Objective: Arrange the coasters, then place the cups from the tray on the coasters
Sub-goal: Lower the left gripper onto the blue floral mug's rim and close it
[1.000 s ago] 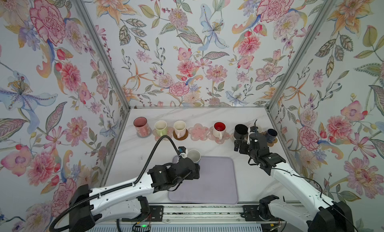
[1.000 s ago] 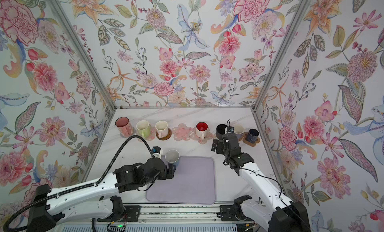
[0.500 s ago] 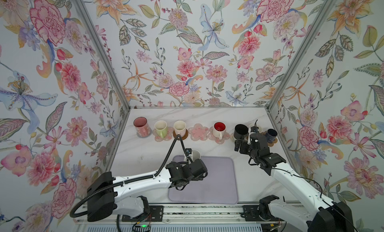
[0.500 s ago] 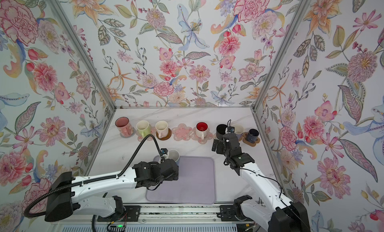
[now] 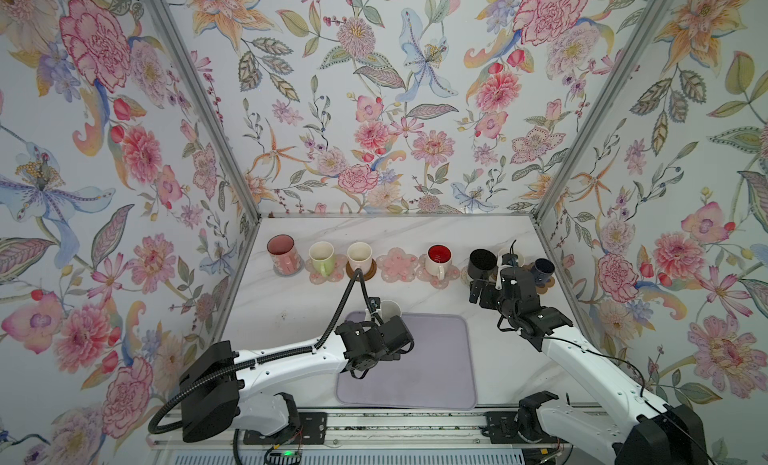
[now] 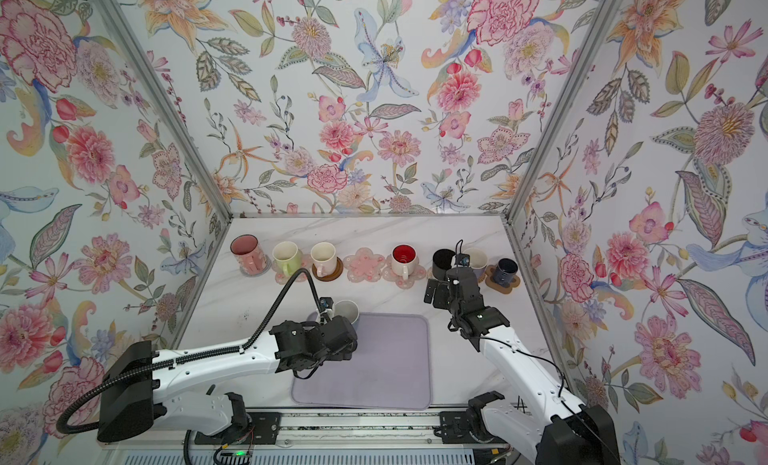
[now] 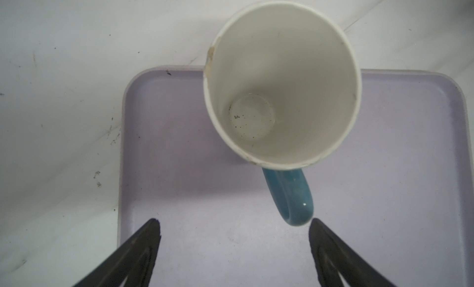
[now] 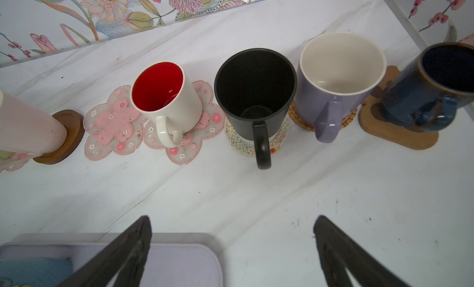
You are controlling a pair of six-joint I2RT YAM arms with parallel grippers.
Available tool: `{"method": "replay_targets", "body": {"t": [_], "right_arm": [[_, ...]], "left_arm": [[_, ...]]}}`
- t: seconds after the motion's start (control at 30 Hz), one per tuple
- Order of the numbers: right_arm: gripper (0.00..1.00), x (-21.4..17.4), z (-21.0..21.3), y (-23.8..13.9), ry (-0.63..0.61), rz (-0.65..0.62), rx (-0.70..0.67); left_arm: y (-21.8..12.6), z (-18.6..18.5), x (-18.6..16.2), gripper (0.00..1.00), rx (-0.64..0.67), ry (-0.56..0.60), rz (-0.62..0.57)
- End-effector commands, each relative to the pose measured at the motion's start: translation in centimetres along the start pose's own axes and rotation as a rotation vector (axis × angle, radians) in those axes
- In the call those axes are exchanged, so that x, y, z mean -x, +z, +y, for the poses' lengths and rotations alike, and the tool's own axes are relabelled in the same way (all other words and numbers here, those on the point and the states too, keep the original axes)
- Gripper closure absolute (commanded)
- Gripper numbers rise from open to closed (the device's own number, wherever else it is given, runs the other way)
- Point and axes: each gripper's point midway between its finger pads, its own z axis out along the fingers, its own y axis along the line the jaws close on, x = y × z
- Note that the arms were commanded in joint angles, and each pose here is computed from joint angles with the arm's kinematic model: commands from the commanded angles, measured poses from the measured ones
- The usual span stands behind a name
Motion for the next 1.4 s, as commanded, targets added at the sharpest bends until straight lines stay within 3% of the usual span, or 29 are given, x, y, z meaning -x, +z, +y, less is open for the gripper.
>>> {"method": "replay_targets", "body": {"t": [0.0,0.37,0.57,0.83,1.2,1.37], "right_arm": [[0.01,-0.2,-0.2,0.1,0.014,0.004,0.002],[0.01,-0.5,-0.5,0.0,0.018,0.008,-0.002],[0.01,-0.4,-0.7,-0.1,0.020,0.003,-0.006],[0.01,-0.6,-1.0,0.0,0.024,0.008,-0.006],[0.01,-0.6,-1.1,0.0,0.029,0.009,-0.007],[0.01,-0.6,-1.3,0.0,0.028,0.008,-0.009]], "left_arm": [[-0.3,0.5,0.4,0.09,-0.017,0.009,-0.019],[0.5,-3.0,0.2,0.09,-0.130,0.007,0.019],[1.5,-2.5,-0.3,0.10,-0.072,0.019,0.039],[2.2,-1.0,-0.2,0.18,-0.007,0.025,0.047],[2.9,-2.4,0.2,0.24,-0.045,0.049,0.049],[3.3,-2.6,0.3,0.34,-0.045,0.065,0.060]]}}
